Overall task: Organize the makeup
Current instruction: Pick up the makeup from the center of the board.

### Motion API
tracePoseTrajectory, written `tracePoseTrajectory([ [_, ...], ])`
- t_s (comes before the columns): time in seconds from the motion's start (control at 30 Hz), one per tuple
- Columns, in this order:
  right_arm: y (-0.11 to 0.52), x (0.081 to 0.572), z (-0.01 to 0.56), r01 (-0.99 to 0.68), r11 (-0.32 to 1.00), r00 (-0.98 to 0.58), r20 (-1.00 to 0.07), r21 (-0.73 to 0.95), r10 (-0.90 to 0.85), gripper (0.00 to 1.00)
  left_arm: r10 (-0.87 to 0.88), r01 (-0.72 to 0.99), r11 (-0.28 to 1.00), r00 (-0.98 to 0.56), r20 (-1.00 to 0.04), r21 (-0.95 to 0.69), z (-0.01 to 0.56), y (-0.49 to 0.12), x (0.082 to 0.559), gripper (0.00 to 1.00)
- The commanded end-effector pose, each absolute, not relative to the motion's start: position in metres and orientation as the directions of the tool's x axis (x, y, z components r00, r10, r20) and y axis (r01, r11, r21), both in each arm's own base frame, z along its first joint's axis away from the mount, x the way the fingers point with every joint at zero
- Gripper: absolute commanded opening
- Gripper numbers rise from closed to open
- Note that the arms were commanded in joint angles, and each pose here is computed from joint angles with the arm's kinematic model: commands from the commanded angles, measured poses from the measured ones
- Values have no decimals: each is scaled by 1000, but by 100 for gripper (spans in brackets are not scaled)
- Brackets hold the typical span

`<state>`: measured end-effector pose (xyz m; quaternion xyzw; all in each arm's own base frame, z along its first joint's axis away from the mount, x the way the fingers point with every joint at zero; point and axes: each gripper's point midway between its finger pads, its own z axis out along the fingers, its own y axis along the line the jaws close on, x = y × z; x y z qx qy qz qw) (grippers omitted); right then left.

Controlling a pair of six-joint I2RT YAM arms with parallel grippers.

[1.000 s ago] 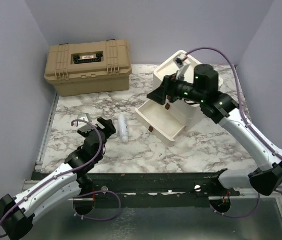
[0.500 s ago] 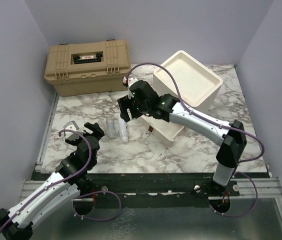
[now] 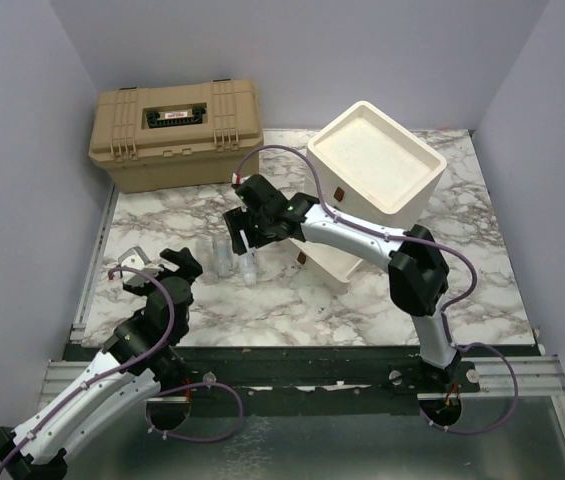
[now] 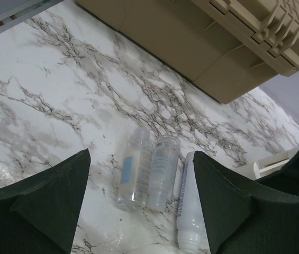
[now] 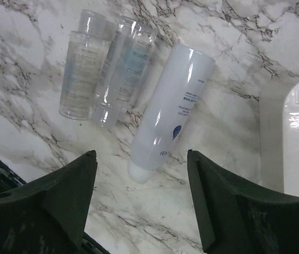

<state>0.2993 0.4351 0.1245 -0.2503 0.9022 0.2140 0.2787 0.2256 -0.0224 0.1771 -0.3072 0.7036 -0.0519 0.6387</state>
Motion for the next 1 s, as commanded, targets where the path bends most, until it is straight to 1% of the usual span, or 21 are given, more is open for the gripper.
tracePoseTrajectory([
  [0.0,442,296,110,-545,796,-757,-561,263,-334,75,-504,-385,790,36,-863,-478,177,-14,222,81],
  [0.13,440,302,90,-504,831,-781,-535,235,-323,76,-512,-370,790,39,-858,-489,179,-14,220,82],
  [0.4,441,301,68,-476,852,-809,-489,220,-326,77,-511,-361,799,12,-859,-481,172,-18,221,83],
  [0.47,440,301,62,-468,857,-817,-476,215,-326,76,-508,-363,801,6,-861,-476,171,-19,221,84],
  [0.67,439,300,51,-470,858,-822,-457,206,-341,68,-496,-366,810,-11,-869,-458,168,-21,222,87],
  [0.97,443,300,35,-459,862,-834,-440,214,-334,69,-471,-367,824,-25,-882,-430,166,-20,222,88],
])
